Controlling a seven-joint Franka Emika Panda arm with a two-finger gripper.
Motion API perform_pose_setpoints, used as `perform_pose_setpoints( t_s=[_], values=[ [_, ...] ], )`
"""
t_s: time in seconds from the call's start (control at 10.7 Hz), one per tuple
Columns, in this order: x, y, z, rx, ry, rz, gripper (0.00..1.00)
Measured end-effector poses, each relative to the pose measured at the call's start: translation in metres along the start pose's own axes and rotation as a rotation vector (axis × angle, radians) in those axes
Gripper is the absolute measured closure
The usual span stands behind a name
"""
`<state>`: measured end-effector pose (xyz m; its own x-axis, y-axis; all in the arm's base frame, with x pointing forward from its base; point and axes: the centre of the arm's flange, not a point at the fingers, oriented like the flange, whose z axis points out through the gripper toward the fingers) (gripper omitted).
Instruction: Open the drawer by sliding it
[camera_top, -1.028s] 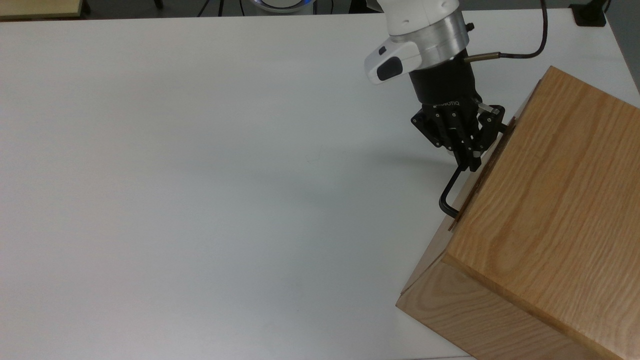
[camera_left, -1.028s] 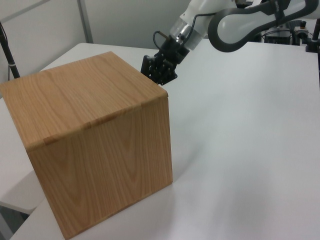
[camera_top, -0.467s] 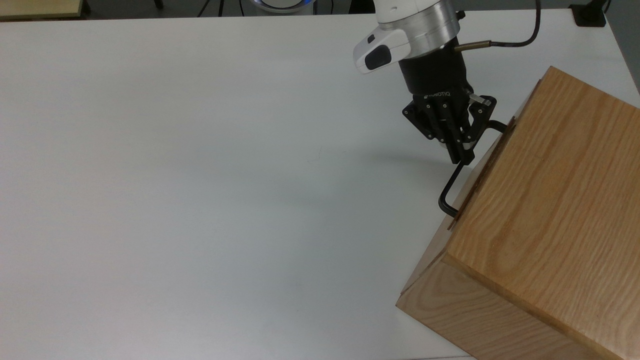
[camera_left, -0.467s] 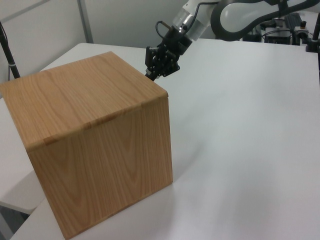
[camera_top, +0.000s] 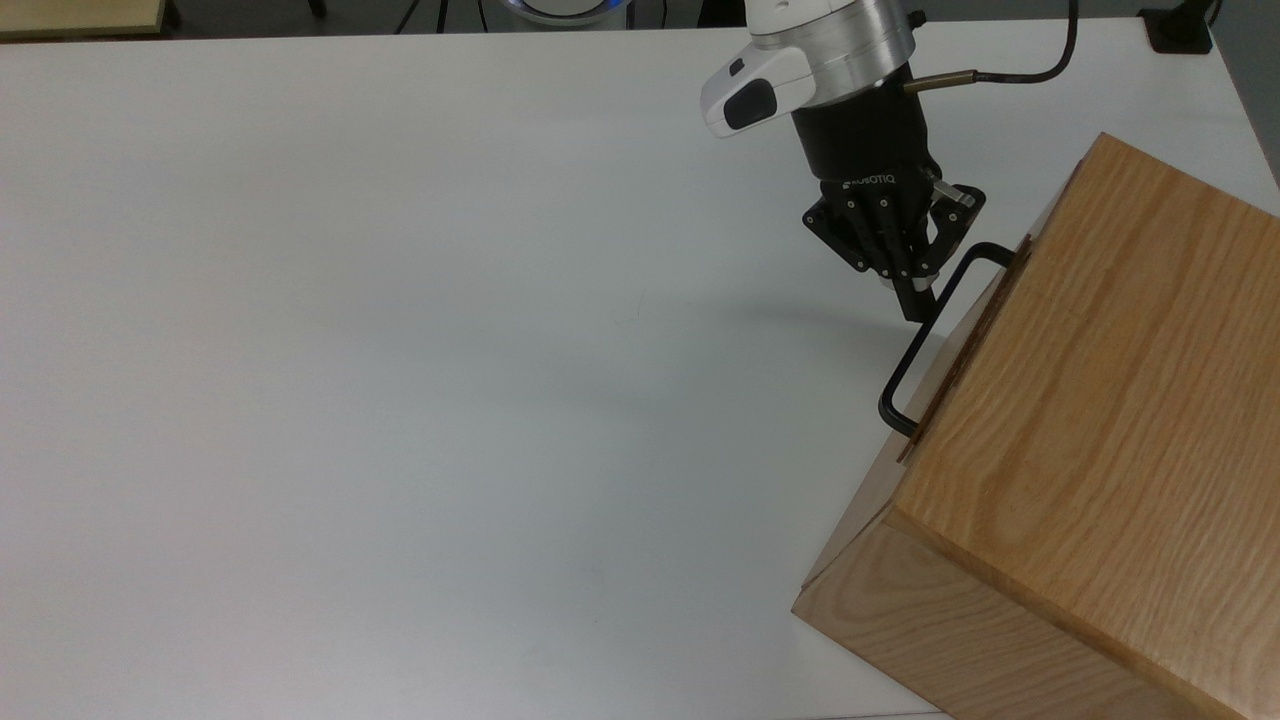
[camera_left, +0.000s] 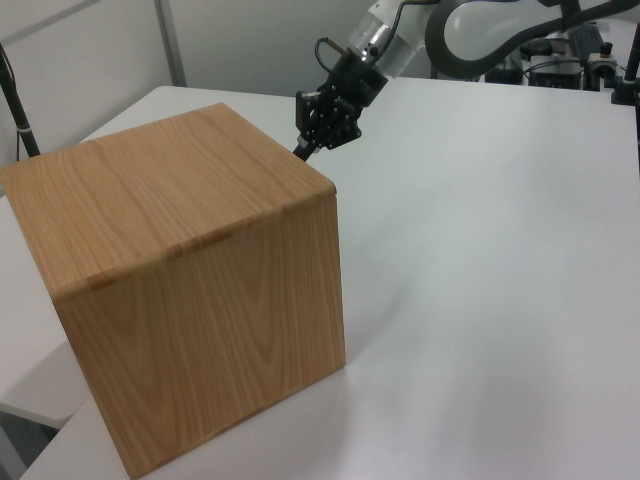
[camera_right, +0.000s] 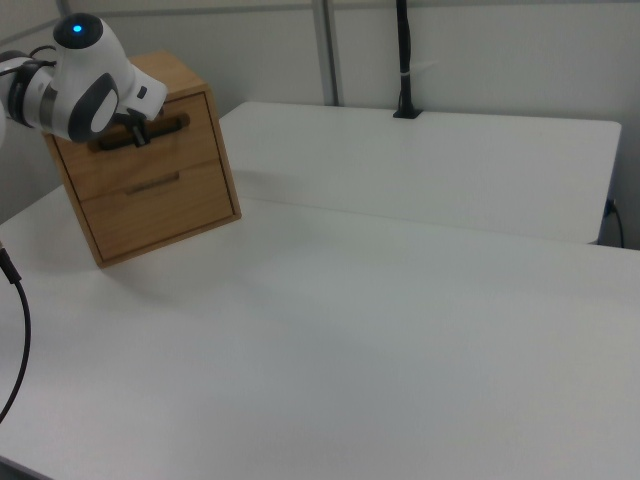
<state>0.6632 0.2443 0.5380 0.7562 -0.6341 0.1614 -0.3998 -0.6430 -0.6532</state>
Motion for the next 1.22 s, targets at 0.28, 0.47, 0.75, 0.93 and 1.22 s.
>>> perform_pose_setpoints(
  t_s=[0.28, 0.47, 0.75, 0.93, 1.22],
  values=[
    [0.001, 0.008, 0.003, -0.015, -0.003, 0.008, 0.74],
    [-0.005, 0.015, 0.013, -0.032, -0.020, 0.009, 0.73],
    [-0.011, 0.014, 0.017, -0.029, -0.035, 0.013, 0.74],
    [-0.005, 0.016, 0.014, -0.018, -0.041, 0.033, 0.73],
    [0.013, 0.014, -0.009, 0.010, -0.016, 0.052, 0.65]
  ],
)
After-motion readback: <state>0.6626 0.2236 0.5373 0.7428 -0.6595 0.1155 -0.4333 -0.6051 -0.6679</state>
